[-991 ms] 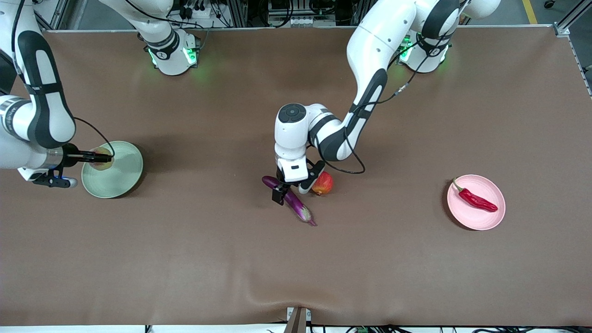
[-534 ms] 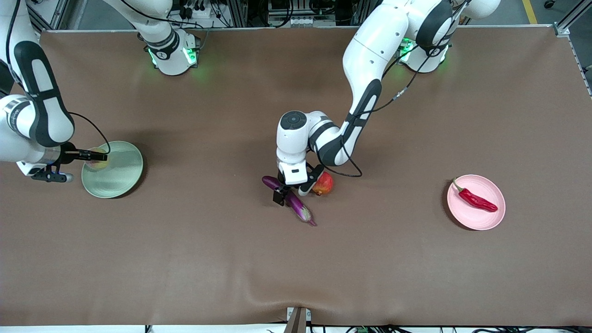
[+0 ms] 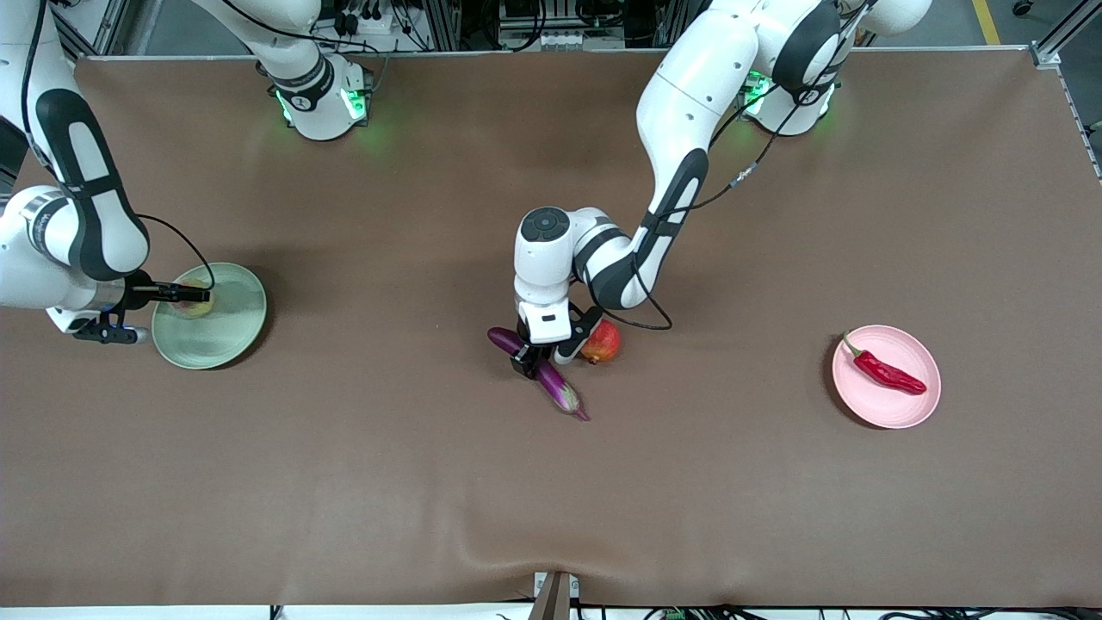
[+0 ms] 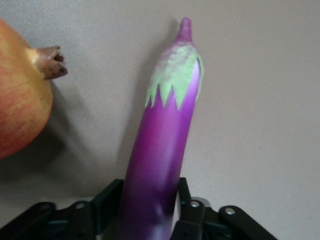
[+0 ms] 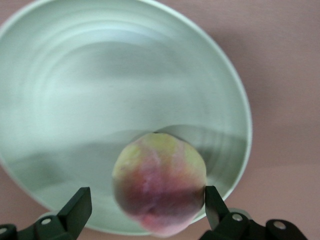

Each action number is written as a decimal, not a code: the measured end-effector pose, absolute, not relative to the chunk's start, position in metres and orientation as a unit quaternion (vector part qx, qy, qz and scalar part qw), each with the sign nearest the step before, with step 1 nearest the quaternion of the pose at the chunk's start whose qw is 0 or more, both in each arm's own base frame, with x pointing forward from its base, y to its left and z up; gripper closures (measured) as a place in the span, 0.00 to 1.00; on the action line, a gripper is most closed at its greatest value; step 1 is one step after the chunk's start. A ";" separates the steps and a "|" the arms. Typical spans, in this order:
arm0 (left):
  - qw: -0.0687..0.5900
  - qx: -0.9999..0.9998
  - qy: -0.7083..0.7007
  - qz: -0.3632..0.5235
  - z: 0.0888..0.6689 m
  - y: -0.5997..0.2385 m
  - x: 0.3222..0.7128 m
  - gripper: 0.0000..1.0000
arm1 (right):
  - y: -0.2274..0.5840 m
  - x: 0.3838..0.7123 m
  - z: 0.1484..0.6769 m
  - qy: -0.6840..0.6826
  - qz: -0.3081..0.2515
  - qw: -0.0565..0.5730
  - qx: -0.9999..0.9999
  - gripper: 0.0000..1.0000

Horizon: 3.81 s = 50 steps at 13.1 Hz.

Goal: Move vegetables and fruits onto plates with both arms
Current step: 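Grasp the eggplant with the left gripper while the right gripper lowers the peach, then carry the eggplant to the pink plate while the right gripper reaches the pomegranate, then grasp the pomegranate with the right gripper while the left gripper lowers the eggplant, then carry the pomegranate with the right gripper over the green plate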

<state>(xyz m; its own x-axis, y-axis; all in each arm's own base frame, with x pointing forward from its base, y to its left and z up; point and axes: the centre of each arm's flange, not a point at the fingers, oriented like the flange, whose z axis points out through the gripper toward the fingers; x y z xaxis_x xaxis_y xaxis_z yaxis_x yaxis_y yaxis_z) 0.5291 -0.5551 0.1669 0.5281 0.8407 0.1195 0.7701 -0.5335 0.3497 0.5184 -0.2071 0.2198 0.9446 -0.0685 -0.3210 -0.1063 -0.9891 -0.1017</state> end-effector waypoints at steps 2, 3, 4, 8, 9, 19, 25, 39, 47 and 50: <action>0.135 0.862 0.467 0.146 0.176 -0.554 0.536 0.59 | -0.179 0.546 0.259 0.027 0.195 0.069 -0.978 0.00; 0.141 0.860 0.468 0.149 0.187 -0.555 0.541 0.59 | -0.156 0.563 0.286 0.031 0.208 0.064 -0.976 0.00; 0.147 0.856 0.470 0.153 0.203 -0.556 0.545 0.59 | -0.127 0.580 0.311 0.041 0.215 0.054 -0.974 0.00; 0.158 0.831 0.508 0.163 0.298 -0.537 0.573 0.59 | 0.002 0.615 0.372 0.111 0.213 0.058 -0.969 0.00; 0.154 0.823 0.521 0.166 0.327 -0.525 0.581 0.59 | 0.034 0.619 0.382 0.124 0.210 0.064 -0.968 0.00; -0.036 0.781 0.607 0.142 0.384 -0.280 0.673 0.62 | 0.373 0.611 0.325 0.302 0.147 0.113 -0.935 0.00; -0.110 0.830 0.540 0.086 0.319 -0.153 0.685 0.63 | 0.498 0.576 0.271 0.376 0.084 0.168 -0.907 0.00; -0.139 0.901 0.412 0.013 0.224 -0.011 0.668 0.63 | 0.546 0.552 0.202 0.378 0.065 0.177 -0.906 0.00; -0.133 0.897 0.422 0.011 0.205 0.012 0.657 0.63 | 0.495 0.596 0.223 0.389 0.100 0.117 -0.908 0.16; -0.133 0.897 0.422 0.011 0.205 0.012 0.657 0.63 | 0.414 0.637 0.273 0.354 0.152 0.083 -0.919 0.16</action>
<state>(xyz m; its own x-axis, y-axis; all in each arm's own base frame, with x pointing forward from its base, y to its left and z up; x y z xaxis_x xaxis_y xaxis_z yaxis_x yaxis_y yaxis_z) 0.6568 0.0121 0.2047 0.6433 0.7542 0.1320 0.7600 -0.6080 -0.2296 0.6368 0.4136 0.2728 0.7026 -0.6260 -0.3383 -0.6765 -0.7351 -0.0447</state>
